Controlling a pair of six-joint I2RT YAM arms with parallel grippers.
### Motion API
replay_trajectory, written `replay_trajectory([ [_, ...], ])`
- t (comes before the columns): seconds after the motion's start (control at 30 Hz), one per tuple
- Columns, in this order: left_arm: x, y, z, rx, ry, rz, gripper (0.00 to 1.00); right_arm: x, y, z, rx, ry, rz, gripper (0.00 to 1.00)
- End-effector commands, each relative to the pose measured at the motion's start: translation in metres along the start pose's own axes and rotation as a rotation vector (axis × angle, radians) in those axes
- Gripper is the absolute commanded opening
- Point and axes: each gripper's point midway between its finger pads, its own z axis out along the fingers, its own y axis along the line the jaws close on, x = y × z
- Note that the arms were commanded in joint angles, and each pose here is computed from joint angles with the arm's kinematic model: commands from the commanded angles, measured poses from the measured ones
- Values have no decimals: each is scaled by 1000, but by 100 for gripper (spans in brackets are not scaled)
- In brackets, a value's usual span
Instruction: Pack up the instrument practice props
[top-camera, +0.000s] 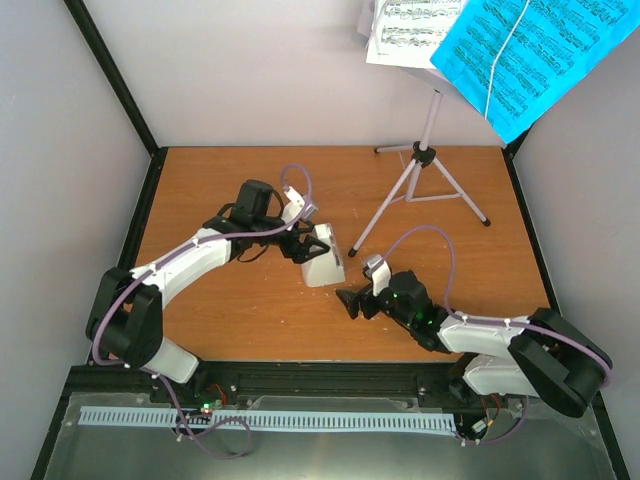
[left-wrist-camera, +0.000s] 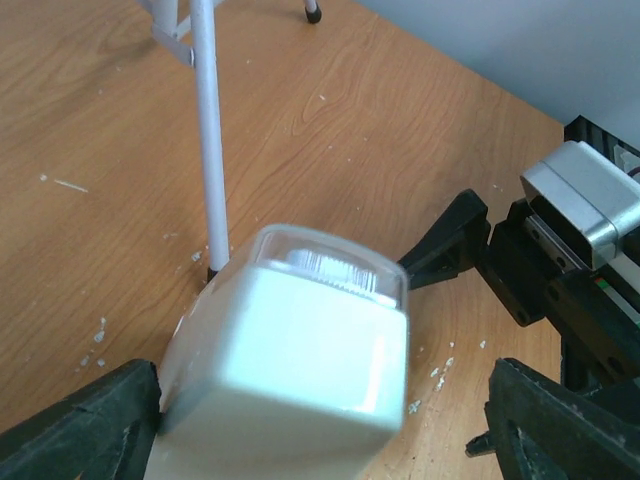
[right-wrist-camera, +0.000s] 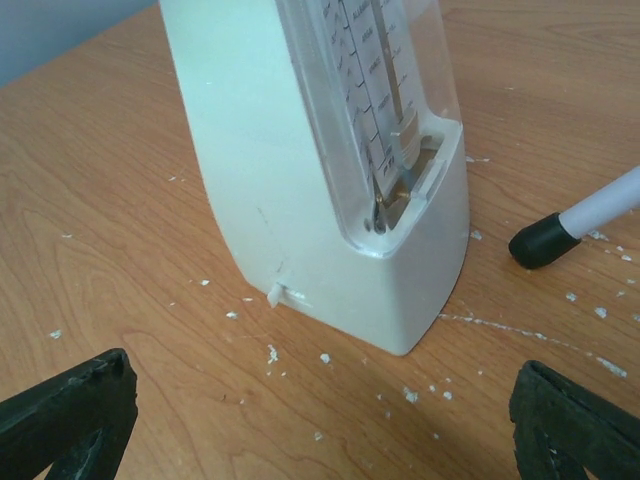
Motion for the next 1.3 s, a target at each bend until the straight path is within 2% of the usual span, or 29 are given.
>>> replay_trajectory([
  [0.0,-7,-5,2,40,-9,65,84,-11,-5,9,62,-16,-39,100],
  [0.1,-3,-2,2,18,-6,69,69,-4,-6,12,95,9,-43,100],
  [0.17,-1,-1,2,10,-1,69,64,1,-7,12,109,34,-56,100],
  [0.4,5,14,10,-13,40,-7,56,24,-14,16,142,105,-86,100],
  [0.6,3,26,11,-16,49,-74,53,28,-12,31,149,141,-140,100],
  [1.17,5,23,13,15,47,-81,52,19,-21,70,211,149,-273,100],
  [1.27,5,20,13,29,45,-80,51,17,-23,74,223,144,-286,97],
])
